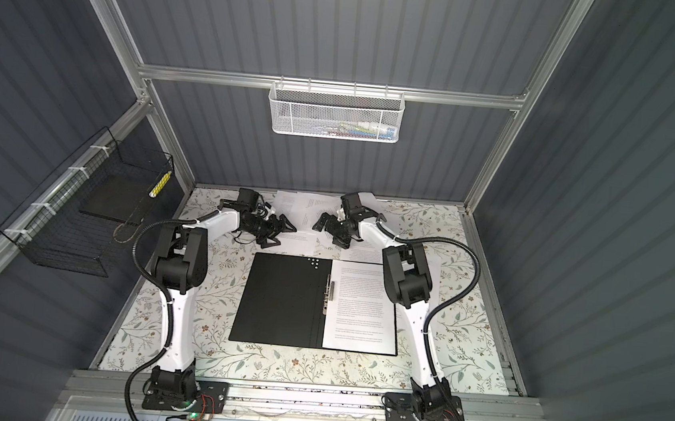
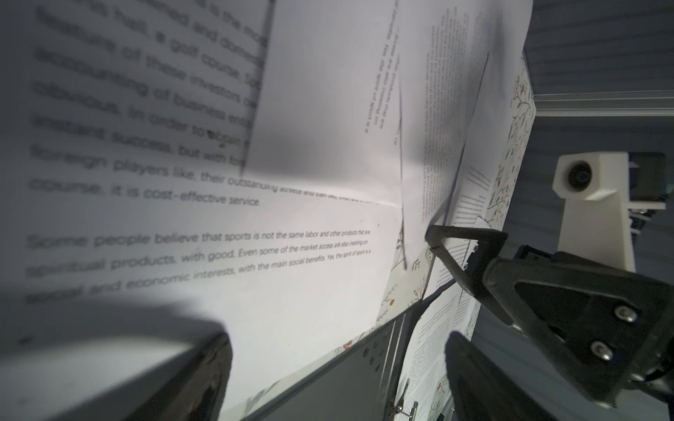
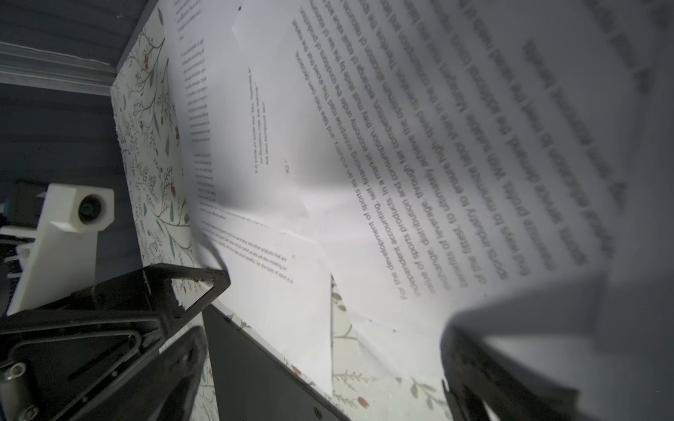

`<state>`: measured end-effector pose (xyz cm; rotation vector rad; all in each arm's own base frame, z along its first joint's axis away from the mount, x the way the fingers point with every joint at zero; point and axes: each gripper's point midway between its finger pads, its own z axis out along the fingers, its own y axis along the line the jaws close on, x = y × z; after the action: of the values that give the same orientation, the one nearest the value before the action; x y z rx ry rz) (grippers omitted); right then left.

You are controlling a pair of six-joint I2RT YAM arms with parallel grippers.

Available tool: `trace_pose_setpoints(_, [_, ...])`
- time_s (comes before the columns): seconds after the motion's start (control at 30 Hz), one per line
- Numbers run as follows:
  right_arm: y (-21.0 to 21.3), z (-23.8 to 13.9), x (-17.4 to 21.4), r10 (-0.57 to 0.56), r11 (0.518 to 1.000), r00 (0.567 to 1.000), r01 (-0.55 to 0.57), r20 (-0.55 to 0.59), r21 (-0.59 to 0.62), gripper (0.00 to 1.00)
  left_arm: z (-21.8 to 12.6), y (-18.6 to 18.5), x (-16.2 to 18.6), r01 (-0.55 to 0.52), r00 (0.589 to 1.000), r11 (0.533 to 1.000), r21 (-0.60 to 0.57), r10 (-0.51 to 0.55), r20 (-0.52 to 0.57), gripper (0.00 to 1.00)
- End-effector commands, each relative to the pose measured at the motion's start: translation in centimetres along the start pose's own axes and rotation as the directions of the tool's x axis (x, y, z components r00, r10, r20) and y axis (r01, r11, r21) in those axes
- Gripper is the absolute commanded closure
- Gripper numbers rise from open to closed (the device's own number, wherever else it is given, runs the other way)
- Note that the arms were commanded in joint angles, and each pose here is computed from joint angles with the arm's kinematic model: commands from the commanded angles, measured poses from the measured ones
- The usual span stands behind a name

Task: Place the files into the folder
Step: 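Move both grippers toward the paper pile beyond the folder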

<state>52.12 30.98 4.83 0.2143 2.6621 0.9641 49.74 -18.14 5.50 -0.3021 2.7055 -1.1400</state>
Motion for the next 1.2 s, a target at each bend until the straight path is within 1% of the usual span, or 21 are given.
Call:
trace_pose_setpoints(0.0, [-3.0,-0.8,-1.0,0.038,0.987,0.996,-0.049,0.077,0.152,0.01,-0.3,6.1,2.6,0.119,0.99,0.982,-0.148,-0.129,-0.06,0.08])
trace_pose_setpoints(0.17, [-2.8,-1.3,-1.5,0.038,0.985,0.995,-0.054,0.097,0.165,0.01,-2.2,8.6,2.3,0.174,0.983,0.965,-0.195,-0.181,-0.019,0.08])
trace_pose_setpoints(0.27, [-2.4,-1.4,-1.3,0.027,0.987,0.996,-0.041,0.087,0.156,0.01,-3.5,10.8,1.6,0.256,0.966,0.945,-0.206,-0.256,0.027,0.08])
trace_pose_setpoints(0.37, [-1.6,-1.8,-1.1,-0.003,0.99,0.996,-0.009,0.085,0.144,0.01,-4.7,12.7,1.0,0.3,0.954,0.923,-0.243,-0.291,0.071,0.08])
trace_pose_setpoints(0.5, [1.1,-2.5,-0.3,-0.109,0.989,0.99,0.1,0.085,0.105,0.01,-5.6,13.9,1.2,0.294,0.956,0.906,-0.304,-0.281,0.087,0.08])
trace_pose_setpoints(0.53, [2.1,-2.4,0.2,-0.139,0.987,0.987,0.132,0.076,0.087,0.01,-5.9,14.3,1.2,0.294,0.956,0.899,-0.325,-0.279,0.094,0.08])
trace_pose_setpoints(0.63, [5.1,-1.4,2.3,-0.213,0.977,0.976,0.213,0.033,0.028,0.01,-6.1,14.4,1.5,0.287,0.958,0.898,-0.332,-0.271,0.095,0.08])
trace_pose_setpoints(0.7, [7.0,-0.2,4.3,-0.239,0.971,0.971,0.238,-0.02,-0.038,0.01,-5.6,14.0,1.7,0.285,0.958,0.909,-0.303,-0.274,0.08,0.08])
trace_pose_setpoints(0.73, [7.6,0.5,5.0,-0.241,0.969,0.97,0.239,-0.038,-0.058,0.01,-5.1,13.6,1.9,0.273,0.962,0.92,-0.282,-0.265,0.065,0.08])
trace_pose_setpoints(0.83, [8.5,2.2,6.4,-0.234,0.969,0.97,0.227,-0.07,-0.094,0.01,-3.8,12.5,2.0,0.219,0.975,0.936,-0.274,-0.223,0.016,0.08])
trace_pose_setpoints(0.97, [8.6,3.7,7.2,-0.22,0.973,0.97,0.21,-0.104,-0.098,0.01,-1.7,11.1,1.7,0.188,0.979,0.949,-0.251,-0.202,-0.03,0.09])
trace_pose_setpoints(1.17, [7.3,4.6,7.5,-0.17,0.985,0.977,0.163,-0.128,-0.06,0.01,1.4,8.6,1.7,0.13,0.984,0.961,-0.243,-0.156,-0.089,0.09])
